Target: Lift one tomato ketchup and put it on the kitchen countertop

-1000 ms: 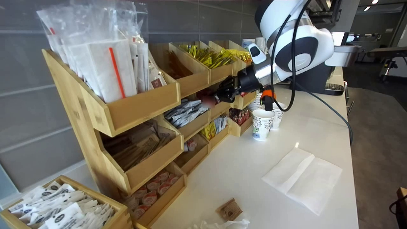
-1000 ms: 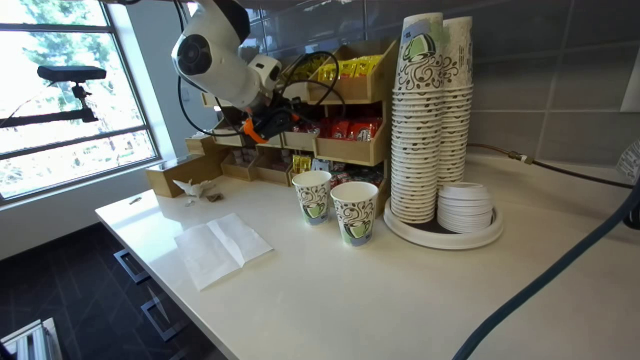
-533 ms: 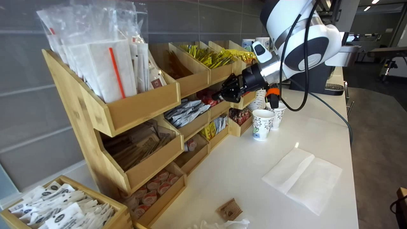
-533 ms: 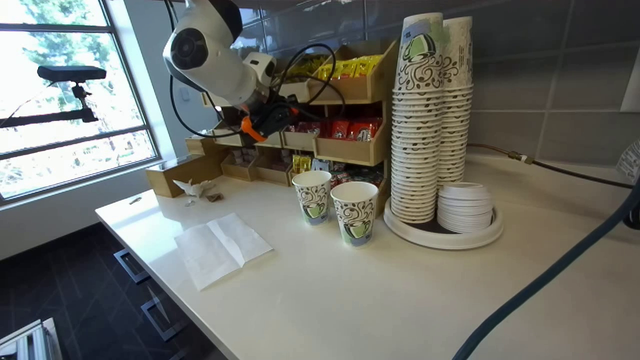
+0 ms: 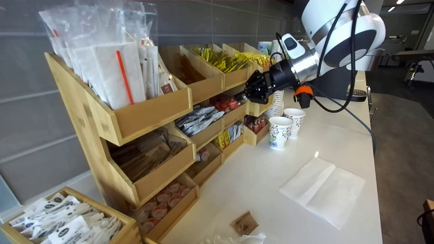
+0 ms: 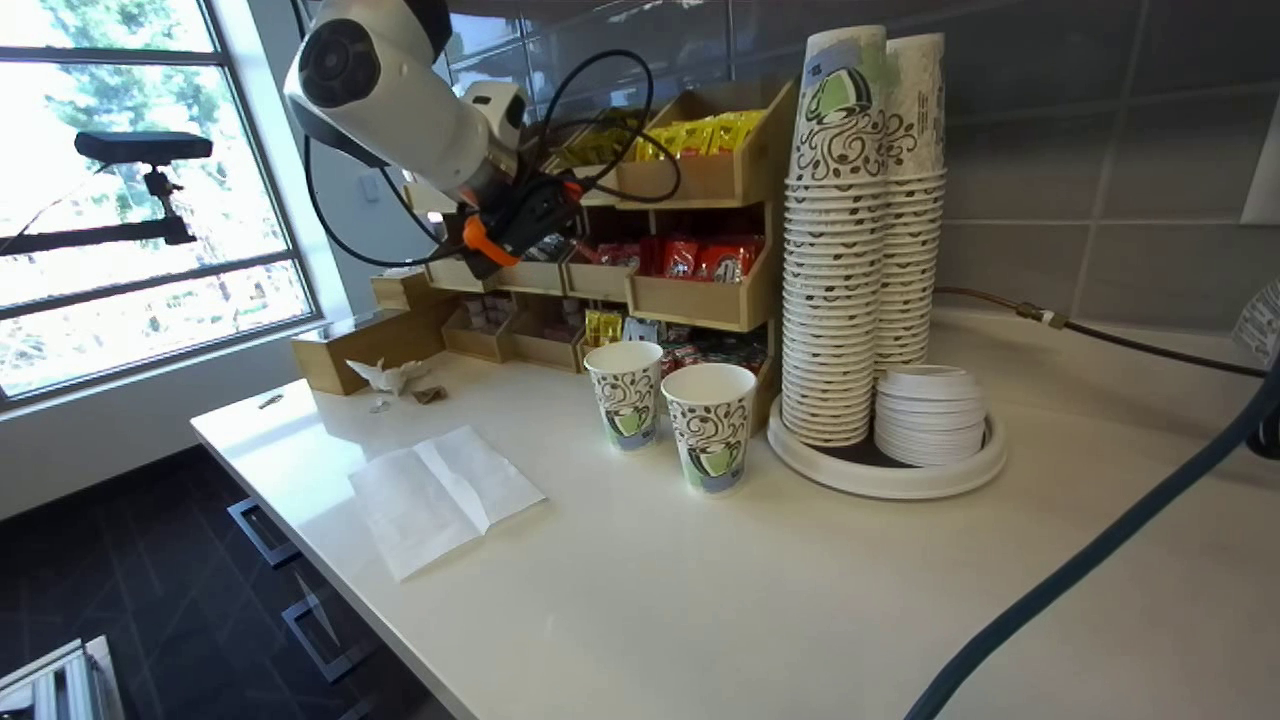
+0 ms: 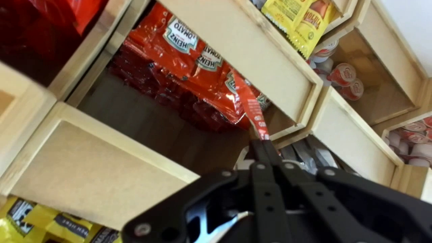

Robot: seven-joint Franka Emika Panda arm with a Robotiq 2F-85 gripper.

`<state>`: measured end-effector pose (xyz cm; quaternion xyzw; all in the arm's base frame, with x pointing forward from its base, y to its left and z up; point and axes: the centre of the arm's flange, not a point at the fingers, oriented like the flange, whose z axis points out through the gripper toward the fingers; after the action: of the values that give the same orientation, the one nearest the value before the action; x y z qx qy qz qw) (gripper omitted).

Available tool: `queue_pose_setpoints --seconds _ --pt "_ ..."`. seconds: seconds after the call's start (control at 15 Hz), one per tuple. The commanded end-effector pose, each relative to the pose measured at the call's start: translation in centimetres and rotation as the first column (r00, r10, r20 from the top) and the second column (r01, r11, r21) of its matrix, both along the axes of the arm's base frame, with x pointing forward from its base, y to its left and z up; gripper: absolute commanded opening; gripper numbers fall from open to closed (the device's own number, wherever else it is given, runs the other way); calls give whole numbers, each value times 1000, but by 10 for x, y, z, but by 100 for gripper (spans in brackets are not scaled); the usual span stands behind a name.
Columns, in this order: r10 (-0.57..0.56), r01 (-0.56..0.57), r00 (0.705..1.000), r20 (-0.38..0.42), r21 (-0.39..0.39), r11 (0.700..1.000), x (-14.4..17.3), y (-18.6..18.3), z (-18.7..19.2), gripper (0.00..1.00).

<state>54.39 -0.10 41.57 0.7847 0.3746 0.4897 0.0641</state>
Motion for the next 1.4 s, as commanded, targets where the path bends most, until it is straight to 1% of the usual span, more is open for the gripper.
queue_pose_setpoints --seconds 0.0,0.27,0.4,0.67,1.0,1.33 --pt "37 -36 999 21 -23 999 -23 -2 24 0" --pt "54 -53 999 9 -39 998 -34 -3 37 0" --pt "50 -51 998 -29 -49 997 -40 -3 41 0" --pt "35 -39 992 -125 -30 999 -47 0 36 0" --pt "-42 43 965 -257 -4 999 -50 0 21 0" --pt "-81 103 922 -379 38 994 -50 -3 1 0"
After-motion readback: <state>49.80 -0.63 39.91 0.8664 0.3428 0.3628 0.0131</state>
